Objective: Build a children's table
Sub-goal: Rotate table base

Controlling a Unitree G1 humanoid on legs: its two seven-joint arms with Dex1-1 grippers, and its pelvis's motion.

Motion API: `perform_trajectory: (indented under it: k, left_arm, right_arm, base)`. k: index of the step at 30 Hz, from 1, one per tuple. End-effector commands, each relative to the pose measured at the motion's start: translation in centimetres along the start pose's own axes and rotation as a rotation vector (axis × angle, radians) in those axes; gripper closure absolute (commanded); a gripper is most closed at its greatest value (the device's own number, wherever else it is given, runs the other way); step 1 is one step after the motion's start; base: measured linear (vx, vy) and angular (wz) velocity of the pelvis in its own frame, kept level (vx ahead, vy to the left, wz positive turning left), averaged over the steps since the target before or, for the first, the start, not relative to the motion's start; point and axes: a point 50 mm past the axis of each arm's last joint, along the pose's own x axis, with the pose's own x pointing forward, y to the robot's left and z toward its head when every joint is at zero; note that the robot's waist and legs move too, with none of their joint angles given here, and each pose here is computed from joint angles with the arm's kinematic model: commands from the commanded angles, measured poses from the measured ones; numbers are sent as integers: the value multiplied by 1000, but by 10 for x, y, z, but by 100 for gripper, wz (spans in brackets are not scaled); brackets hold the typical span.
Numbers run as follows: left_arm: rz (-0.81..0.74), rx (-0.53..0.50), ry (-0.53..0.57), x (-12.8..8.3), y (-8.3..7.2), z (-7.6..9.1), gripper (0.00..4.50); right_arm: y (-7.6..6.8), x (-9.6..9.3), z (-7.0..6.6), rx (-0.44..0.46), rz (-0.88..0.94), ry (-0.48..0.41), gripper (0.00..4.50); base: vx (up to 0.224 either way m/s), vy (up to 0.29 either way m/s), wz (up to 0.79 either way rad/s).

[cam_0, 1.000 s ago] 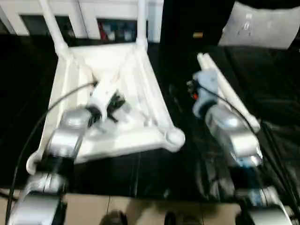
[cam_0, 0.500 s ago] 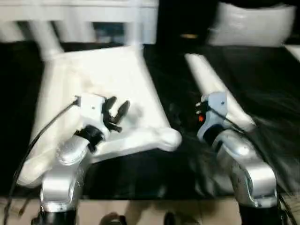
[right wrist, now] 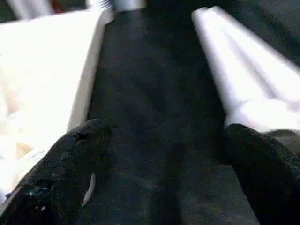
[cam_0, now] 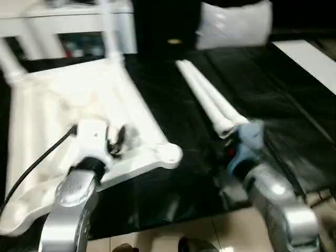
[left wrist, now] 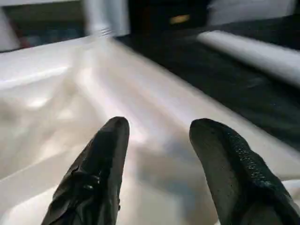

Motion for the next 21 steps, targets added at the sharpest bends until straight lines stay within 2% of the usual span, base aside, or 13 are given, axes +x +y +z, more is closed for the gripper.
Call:
perform_trajectory:
  k: [1, 6, 10, 21]
  left_arm:
    - [-10, 10, -27, -2, -3, 5, 179]
    - [-24, -21, -24, -3, -9, 10, 179]
    - [31, -24, -20, -4, -5, 10, 179]
    - [-47, -26, -27, -7, -16, 10, 179]
  right_arm:
    - [4, -1, 5, -13, 24, -28, 0]
    - [3, 2, 11, 0, -6, -45, 0]
    - [1, 2, 12, -20, -4, -43, 0]
    - [5, 6, 12, -49, 18, -41, 0]
  base:
    - [0, 0, 0]
    - [1, 52, 8]
    - [-19, 106, 7]
    - [-6, 14, 1]
